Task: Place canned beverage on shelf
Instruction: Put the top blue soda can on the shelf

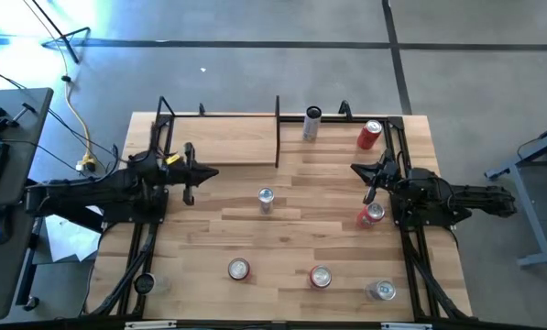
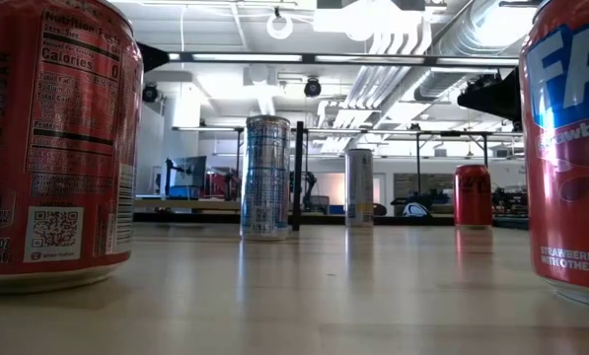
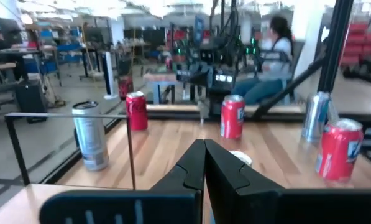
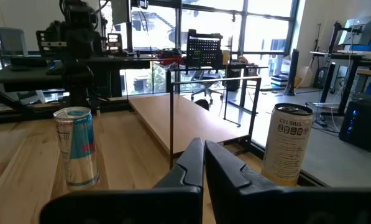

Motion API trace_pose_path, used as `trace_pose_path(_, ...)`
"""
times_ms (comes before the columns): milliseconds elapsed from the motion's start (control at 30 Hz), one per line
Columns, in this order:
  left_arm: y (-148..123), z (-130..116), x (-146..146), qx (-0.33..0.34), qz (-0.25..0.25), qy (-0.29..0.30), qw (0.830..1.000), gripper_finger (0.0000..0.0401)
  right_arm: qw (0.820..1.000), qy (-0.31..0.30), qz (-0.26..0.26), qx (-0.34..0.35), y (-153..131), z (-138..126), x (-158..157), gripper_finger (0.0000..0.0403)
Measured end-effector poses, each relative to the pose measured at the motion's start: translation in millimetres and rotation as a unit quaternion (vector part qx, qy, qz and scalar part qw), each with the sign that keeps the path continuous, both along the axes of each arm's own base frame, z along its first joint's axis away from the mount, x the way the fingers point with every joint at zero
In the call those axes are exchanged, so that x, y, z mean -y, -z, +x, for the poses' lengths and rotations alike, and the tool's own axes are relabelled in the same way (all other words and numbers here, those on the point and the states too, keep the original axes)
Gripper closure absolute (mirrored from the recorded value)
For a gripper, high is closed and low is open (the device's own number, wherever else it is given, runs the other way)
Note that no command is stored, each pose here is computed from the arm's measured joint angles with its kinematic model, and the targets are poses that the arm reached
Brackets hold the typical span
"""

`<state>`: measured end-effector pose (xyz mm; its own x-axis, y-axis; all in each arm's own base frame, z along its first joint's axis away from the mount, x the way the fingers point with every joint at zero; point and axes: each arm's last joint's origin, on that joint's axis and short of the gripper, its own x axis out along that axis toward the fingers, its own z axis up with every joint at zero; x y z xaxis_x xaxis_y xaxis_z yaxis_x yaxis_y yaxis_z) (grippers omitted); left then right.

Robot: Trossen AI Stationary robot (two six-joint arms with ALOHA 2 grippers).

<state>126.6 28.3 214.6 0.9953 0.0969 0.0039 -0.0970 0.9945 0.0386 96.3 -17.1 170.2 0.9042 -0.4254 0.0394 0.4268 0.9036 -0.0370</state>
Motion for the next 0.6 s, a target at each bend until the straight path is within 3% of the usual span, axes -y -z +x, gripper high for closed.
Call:
trace_pose_path(267, -44, 59, -12, -0.058, -0.005, 0.153, 0.987, 0.0401, 1.000, 0.000, 0.000, 0.000, 0, 0, 0, 0.0402)
trace_pose_path(467, -48, 110, -28, -0.153, -0.055, 0.153, 0.975, 0.0400, 1.000, 0.000, 0.000, 0.000, 0, 0, 0, 0.0402)
trace_pose_path(600, -50, 136, -24, -0.192, -0.077, 0.162, 0.965, 0.0374, 1.000, 0.000, 0.000, 0.000, 0, 0, 0, 0.0402)
